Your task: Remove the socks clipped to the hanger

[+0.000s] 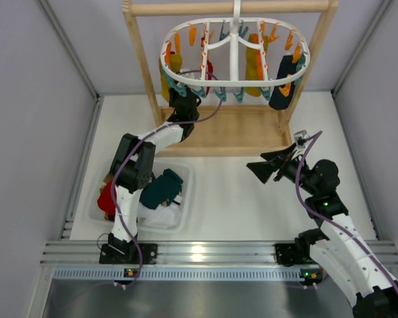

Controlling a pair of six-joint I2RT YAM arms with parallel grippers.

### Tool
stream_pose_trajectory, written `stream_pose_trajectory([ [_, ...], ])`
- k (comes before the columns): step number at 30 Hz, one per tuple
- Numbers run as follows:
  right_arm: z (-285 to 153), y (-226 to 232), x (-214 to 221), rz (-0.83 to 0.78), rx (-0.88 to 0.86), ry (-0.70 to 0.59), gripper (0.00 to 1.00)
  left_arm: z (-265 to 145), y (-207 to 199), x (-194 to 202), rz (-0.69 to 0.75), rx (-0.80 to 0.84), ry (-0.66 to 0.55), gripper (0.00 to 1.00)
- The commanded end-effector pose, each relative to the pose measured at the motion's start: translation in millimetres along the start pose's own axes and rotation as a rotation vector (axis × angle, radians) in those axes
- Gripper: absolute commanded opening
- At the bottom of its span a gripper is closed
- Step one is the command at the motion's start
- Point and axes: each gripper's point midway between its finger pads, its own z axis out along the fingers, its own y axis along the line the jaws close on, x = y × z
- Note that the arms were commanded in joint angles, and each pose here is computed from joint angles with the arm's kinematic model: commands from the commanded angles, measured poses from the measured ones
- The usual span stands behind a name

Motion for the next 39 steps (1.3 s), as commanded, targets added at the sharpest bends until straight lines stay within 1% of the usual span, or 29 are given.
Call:
stream_pose_trajectory([
  [1,1,11,-8,-0.039,-0.047,-0.032,0.99,-1,20,-56,-0.125,-0.025,-0.088,0.04],
  [2,1,10,-8,-0.039,-0.046,-0.033,0.99,-4,22,-60,-0.135,-0.021,-0.093,0.0],
  [7,1,11,-9,-0.044,-0.046,-0.037,0.99,-17,27,-56,-0.165,-0.02,-0.078,0.0],
  [9,1,11,-8,-0.042,-0.045,-0.038,0.99,-25,34,-60,-0.176,-0.046,-0.073,0.0],
  [10,1,11,-9,-0.043,-0.044,-0.039,0.99,-32,34,-53,-0.164,-0.045,-0.06,0.0],
  [12,0,11,-10,-0.047,-0.043,-0.044,0.98,-52,29,-58,-0.188,-0.031,-0.059,0.0],
  [15,-2,13,-13,-0.057,-0.045,-0.051,0.98,-79,21,-41,-0.209,-0.003,-0.03,0.0],
  [16,-2,13,-12,-0.063,-0.04,-0.048,0.98,-86,24,-45,-0.216,-0.003,-0.032,0.0],
  [22,-8,18,-21,-0.089,-0.035,-0.079,0.99,-146,4,-42,-0.199,0.077,-0.02,0.0],
  [23,-9,19,-23,-0.089,-0.033,-0.081,0.99,-153,8,-47,-0.214,0.075,-0.024,0.0],
  [24,-9,20,-24,-0.091,-0.032,-0.082,0.99,-160,8,-42,-0.202,0.082,-0.018,0.0],
  [25,-10,21,-25,-0.092,-0.034,-0.086,0.99,-171,7,-48,-0.216,0.097,-0.023,0.0],
  [27,-12,23,-27,-0.091,-0.03,-0.089,0.99,-182,9,-43,-0.208,0.099,-0.017,0.0],
  [29,-15,27,-31,-0.1,-0.033,-0.101,0.98,-196,13,-49,-0.227,0.11,-0.02,0.0],
  [33,-22,32,-34,-0.101,-0.024,-0.104,0.99,-220,14,-46,-0.219,0.143,-0.018,0.0],
  [34,-24,34,-37,-0.103,-0.022,-0.109,0.99,-231,10,-48,-0.214,0.162,-0.02,0.0],
  [36,-29,37,-39,-0.108,-0.014,-0.112,0.99,-239,12,-51,-0.204,0.153,-0.02,0.0],
  [39,-37,44,-47,-0.125,-0.007,-0.133,0.99,-256,7,-50,-0.208,0.187,-0.021,0.0],
])
